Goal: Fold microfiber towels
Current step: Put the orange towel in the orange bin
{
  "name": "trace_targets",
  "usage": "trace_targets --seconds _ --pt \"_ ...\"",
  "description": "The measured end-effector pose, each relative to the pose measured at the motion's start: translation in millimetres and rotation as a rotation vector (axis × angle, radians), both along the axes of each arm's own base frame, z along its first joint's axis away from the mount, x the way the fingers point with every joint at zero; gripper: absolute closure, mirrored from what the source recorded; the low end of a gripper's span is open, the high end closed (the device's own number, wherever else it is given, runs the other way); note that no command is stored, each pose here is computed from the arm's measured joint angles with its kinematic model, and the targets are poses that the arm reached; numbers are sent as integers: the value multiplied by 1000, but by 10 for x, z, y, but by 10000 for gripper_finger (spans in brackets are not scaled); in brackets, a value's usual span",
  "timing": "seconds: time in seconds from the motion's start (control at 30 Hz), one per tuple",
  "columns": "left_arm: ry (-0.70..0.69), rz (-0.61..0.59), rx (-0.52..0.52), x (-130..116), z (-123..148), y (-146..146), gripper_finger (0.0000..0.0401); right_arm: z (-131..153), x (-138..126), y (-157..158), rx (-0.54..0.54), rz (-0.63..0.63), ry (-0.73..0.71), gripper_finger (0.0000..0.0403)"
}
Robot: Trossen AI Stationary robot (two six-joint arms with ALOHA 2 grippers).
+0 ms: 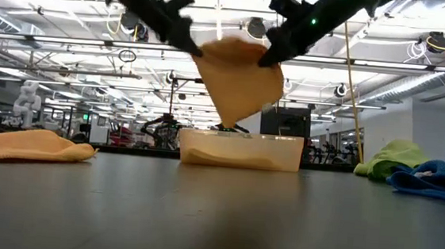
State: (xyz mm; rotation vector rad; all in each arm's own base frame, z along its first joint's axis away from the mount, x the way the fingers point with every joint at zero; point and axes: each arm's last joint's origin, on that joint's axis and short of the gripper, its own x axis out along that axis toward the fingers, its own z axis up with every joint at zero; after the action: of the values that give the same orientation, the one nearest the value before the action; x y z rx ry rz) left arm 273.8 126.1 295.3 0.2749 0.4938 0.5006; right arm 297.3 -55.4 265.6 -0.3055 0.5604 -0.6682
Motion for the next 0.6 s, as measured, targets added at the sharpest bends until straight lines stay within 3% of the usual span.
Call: trace_targets --seconds 0.3,0.6 --pt "-67 -32 -78 110 -686 714 400 -45 -89 -433 -51 -95 86 402" --pt "-113 -29 -87 374 -986 1033 358 -226 -90 -723 -17 -112 151 402"
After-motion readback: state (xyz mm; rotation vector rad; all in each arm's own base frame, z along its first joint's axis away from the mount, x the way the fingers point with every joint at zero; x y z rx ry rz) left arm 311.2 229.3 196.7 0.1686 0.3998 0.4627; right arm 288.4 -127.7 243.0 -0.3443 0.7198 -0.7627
